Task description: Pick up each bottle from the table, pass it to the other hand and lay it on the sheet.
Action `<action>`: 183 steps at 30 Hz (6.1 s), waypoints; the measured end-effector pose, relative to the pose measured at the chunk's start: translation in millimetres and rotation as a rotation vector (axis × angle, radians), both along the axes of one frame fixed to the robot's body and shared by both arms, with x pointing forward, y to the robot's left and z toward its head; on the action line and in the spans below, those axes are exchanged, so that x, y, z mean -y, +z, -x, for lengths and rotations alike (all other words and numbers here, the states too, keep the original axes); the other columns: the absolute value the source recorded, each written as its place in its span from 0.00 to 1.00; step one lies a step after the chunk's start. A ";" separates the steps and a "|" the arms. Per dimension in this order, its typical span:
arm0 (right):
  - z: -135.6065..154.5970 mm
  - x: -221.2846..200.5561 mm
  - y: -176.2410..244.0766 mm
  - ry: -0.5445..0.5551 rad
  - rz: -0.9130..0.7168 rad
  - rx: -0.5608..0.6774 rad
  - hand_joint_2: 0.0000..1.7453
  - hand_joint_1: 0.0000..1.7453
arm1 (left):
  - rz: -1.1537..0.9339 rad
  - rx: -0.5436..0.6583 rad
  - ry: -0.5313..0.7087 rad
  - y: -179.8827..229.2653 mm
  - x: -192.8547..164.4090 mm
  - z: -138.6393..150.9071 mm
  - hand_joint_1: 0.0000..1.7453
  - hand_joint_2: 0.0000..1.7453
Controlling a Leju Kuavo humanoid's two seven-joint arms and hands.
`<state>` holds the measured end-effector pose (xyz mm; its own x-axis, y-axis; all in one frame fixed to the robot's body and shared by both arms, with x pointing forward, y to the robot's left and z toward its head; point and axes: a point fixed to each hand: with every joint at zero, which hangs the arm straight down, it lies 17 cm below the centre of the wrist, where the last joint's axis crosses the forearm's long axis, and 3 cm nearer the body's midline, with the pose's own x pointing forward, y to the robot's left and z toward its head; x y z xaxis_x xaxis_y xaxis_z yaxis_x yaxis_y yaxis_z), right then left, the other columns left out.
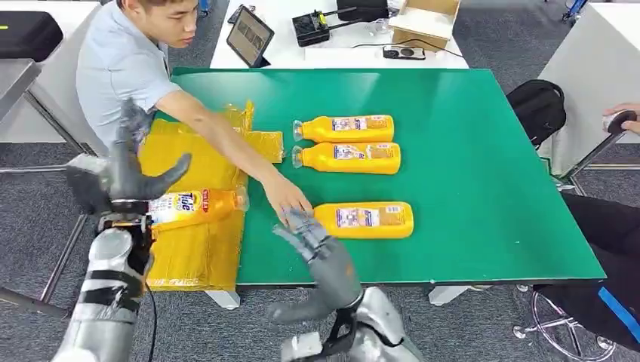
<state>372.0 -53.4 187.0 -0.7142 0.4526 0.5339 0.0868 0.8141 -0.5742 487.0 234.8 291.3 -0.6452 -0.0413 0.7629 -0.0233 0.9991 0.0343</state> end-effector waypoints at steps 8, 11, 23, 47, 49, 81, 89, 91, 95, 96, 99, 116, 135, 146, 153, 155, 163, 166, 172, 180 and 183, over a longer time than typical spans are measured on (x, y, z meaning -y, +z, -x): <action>-43.2 96.4 -44.7 -0.310 0.177 -0.112 1.00 0.00 | 0.107 0.116 0.041 11.8 -12.3 71.1 0.00 1.00; -57.7 131.7 -72.2 -0.413 0.281 -0.203 1.00 0.00 | 0.127 0.142 0.070 11.4 -15.9 96.0 0.00 1.00; -75.3 188.1 -114.6 -0.525 0.375 -0.358 1.00 0.00 | 0.134 0.190 0.088 21.2 -10.6 130.7 0.00 1.00; -134.6 201.6 -157.7 -0.480 0.441 -0.526 1.00 0.00 | 0.150 0.128 -0.042 17.8 35.7 104.3 0.00 1.00; -136.6 197.8 -159.0 -0.470 0.448 -0.534 1.00 0.00 | 0.154 0.122 -0.051 16.9 37.6 101.8 0.00 1.00; -149.2 171.0 -208.5 -0.327 0.623 -0.921 1.00 1.00 | 0.120 0.026 -0.123 -5.2 57.2 82.3 0.00 1.00; -150.6 171.0 -208.7 -0.320 0.608 -0.943 1.00 1.00 | 0.090 -0.002 -0.132 -17.4 60.8 79.6 0.00 1.00; -150.5 171.2 -209.0 -0.320 0.609 -0.944 1.00 1.00 | 0.089 -0.004 -0.133 -18.0 60.7 79.5 0.00 1.00; -148.3 166.9 -210.6 -0.289 0.573 -0.967 1.00 1.00 | 0.077 -0.009 -0.132 -20.9 61.2 78.9 0.00 1.00; -147.2 163.5 -210.3 -0.263 0.547 -0.974 1.00 1.00 | 0.072 -0.010 -0.135 -21.6 62.1 78.9 0.00 1.00; -141.8 150.0 -207.4 -0.173 0.438 -0.969 1.00 1.00 | 0.068 -0.011 -0.145 -23.3 63.9 79.7 0.00 1.00; -66.1 137.2 -63.5 -0.222 -0.471 -0.356 1.00 1.00 | 0.219 -0.300 -0.253 -101.3 119.1 119.4 0.00 1.00; -34.1 4.0 -43.4 0.081 -0.265 -0.326 1.00 1.00 | 0.241 -0.204 -0.547 -56.6 182.9 147.5 0.00 1.00; -31.9 -61.6 -52.5 0.203 -0.152 -0.353 1.00 1.00 | 0.263 -0.186 -0.642 -41.9 196.3 149.1 0.00 1.00; -33.7 -68.4 -58.2 0.215 -0.164 -0.386 1.00 1.00 | 0.230 -0.207 -0.638 -46.0 200.3 144.2 0.86 1.00; -33.8 -68.0 -60.8 0.215 -0.177 -0.401 1.00 1.00 | 0.190 -0.213 -0.615 -49.4 202.4 142.5 1.00 1.00; -32.5 -69.2 -66.6 0.223 -0.190 -0.427 1.00 1.00 | 0.081 -0.202 -0.564 -54.5 211.0 141.7 1.00 1.00; -32.1 -69.6 -67.1 0.225 -0.189 -0.429 1.00 1.00 | 0.074 -0.201 -0.556 -54.8 211.0 140.7 1.00 1.00; -29.4 -73.4 -67.8 0.244 -0.195 -0.441 1.00 0.00 | 0.050 -0.191 -0.548 -54.6 212.6 140.5 1.00 1.00; -27.7 -70.9 -52.8 0.213 -0.234 -0.391 0.00 0.00 | 0.164 -0.270 -0.697 -60.7 214.3 137.8 1.00 1.00; -27.4 -66.6 -36.3 0.182 -0.264 -0.337 0.00 0.00 | 0.164 -0.303 -0.682 -67.6 206.2 122.3 1.00 1.00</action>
